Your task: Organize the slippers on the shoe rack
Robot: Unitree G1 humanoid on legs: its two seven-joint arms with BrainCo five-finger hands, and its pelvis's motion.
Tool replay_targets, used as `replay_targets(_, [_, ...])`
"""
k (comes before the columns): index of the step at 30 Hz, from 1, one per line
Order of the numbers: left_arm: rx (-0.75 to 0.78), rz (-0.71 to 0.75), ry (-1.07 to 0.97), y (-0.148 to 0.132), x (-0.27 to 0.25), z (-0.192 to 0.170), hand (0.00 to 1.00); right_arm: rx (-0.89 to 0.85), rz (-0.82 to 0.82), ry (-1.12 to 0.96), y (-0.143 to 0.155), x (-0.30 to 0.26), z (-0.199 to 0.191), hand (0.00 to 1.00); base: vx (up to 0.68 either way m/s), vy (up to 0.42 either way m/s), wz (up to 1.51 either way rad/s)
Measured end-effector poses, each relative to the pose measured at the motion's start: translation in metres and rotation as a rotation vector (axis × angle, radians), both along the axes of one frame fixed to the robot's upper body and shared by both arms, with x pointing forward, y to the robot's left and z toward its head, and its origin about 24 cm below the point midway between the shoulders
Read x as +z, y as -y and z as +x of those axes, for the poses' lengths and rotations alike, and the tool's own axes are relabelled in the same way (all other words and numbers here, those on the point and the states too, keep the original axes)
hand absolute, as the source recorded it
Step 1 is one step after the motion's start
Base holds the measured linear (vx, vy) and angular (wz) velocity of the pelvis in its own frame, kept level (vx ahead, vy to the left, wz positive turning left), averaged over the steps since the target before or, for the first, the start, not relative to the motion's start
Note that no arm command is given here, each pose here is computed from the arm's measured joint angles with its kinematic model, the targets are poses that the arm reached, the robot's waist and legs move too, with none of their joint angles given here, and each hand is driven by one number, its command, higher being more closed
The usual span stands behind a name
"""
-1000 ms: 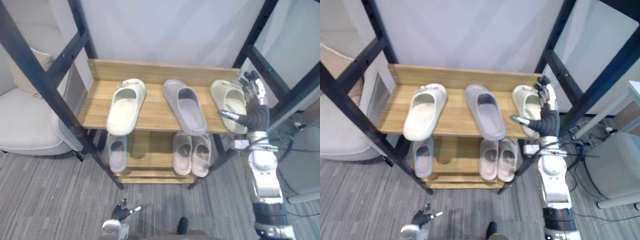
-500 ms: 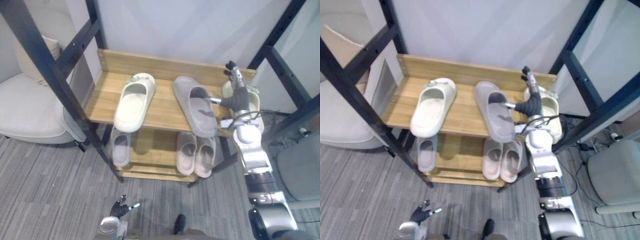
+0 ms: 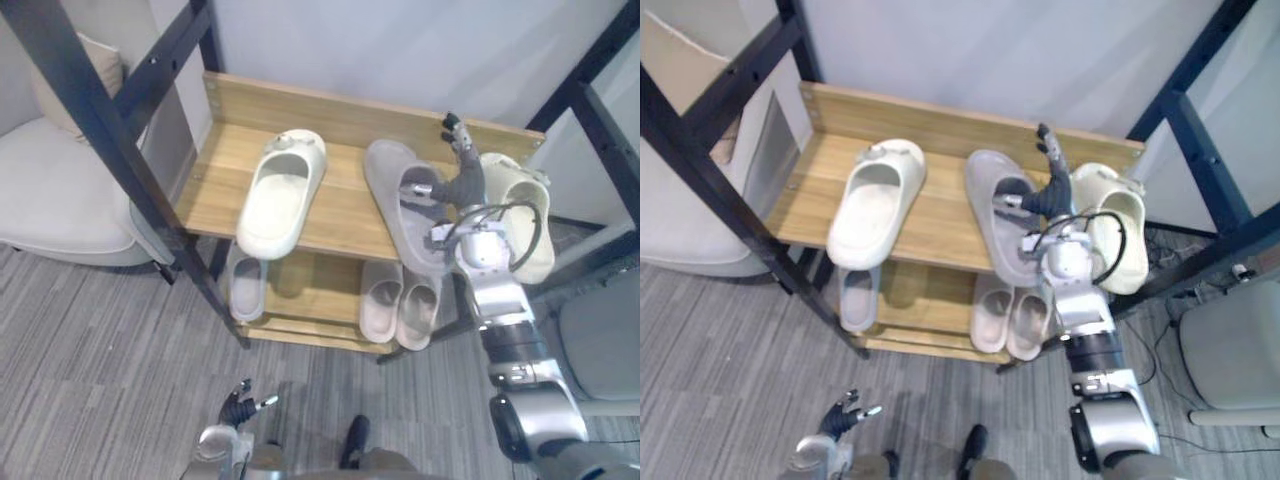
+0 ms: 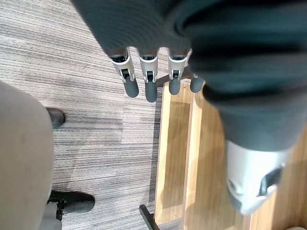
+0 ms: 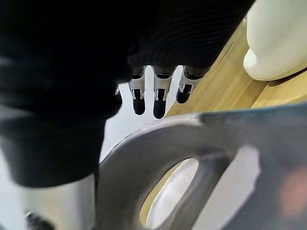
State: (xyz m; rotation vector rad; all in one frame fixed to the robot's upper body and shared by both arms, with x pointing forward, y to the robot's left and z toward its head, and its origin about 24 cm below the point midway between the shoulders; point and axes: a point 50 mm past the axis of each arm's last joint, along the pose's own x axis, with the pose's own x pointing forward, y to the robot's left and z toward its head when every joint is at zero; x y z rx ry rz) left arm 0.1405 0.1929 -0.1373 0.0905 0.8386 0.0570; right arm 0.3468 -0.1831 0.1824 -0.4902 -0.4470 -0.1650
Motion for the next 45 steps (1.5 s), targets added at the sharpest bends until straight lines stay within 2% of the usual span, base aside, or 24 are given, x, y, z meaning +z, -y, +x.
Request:
replay_targets(12, [0.017, -0.012, 0.009, 0.0, 0.001, 0.001, 0.0, -0.04, 0.014, -0.059, 0.006, -0.006, 0.011, 0.0, 0.0, 0.0, 0.0])
replay_targets(18, [0.023, -0.015, 0.031, -0.002, 0.004, 0.006, 0.0, -0.002, -0.001, -0.058, -0.002, 0.007, 0.021, 0.0, 0.0, 0.0, 0.0])
replay_targets(19, [0.023, -0.014, 0.032, -0.002, 0.004, 0.006, 0.0, 0.01, -0.008, -0.066, -0.004, 0.008, 0.024, 1.0, 0.0, 0.0, 0.0])
replay_targets(36, [0.025, -0.009, 0.043, -0.004, 0.006, 0.01, 0.0, 0.09, -0.014, -0.056, -0.019, 0.018, 0.031, 1.0, 0.0, -0.002, 0.01])
replay_targets(45, [0.026, -0.007, 0.033, -0.005, 0.005, 0.008, 0.0, 0.151, 0.048, -0.023, -0.019, 0.004, 0.006, 1.0, 0.01, 0.0, 0.01])
